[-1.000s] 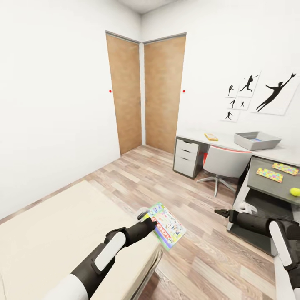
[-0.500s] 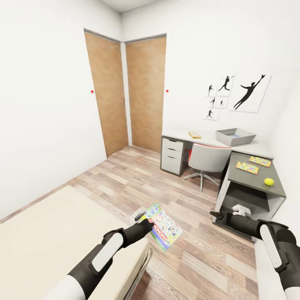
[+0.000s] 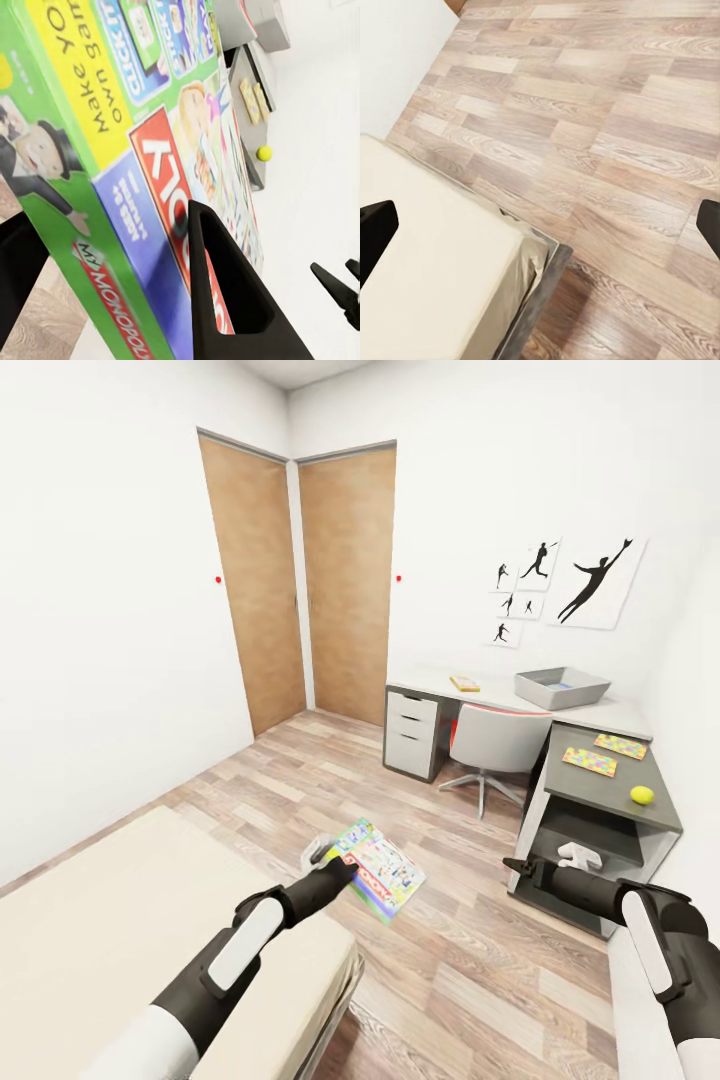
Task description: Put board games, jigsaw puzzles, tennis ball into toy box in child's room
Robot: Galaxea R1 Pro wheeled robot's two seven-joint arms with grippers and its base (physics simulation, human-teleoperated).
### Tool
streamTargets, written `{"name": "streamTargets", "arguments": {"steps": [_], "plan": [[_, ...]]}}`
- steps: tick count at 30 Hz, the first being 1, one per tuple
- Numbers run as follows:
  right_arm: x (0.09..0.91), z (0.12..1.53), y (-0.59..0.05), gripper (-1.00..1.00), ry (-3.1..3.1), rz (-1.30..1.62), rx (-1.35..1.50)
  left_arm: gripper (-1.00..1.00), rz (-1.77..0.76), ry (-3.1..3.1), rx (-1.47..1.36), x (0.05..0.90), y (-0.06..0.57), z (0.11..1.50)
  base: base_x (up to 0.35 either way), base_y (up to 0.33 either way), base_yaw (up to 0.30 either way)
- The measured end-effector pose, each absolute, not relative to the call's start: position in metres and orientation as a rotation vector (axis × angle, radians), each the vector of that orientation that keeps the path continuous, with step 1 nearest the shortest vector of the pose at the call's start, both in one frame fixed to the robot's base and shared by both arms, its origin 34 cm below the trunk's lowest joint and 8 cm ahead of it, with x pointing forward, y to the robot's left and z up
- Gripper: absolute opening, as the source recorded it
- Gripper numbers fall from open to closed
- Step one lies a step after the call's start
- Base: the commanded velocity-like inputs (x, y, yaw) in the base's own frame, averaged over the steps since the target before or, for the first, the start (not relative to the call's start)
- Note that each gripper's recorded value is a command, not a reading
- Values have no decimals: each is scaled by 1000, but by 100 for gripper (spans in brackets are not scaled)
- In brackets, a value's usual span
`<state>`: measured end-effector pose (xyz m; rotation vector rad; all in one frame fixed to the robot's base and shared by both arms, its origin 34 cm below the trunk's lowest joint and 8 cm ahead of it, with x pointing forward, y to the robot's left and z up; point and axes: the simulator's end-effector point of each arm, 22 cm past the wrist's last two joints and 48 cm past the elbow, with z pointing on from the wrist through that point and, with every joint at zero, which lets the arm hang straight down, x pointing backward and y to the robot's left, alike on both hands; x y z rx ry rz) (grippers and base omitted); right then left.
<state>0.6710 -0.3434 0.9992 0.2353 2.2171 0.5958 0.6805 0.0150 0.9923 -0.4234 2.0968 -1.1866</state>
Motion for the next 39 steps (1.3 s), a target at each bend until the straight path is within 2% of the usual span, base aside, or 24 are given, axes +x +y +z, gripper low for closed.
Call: {"name": "streamTargets", "arguments": {"steps": [30, 39], "plan": [[671, 999, -343, 100, 2217, 596, 235, -100, -1186, 2090, -436, 683, 18, 993, 0, 0, -1], [671, 998, -334, 100, 2225, 616, 234, -100, -1232, 1996, -463, 698, 35, 1019, 0, 0, -150]]}}
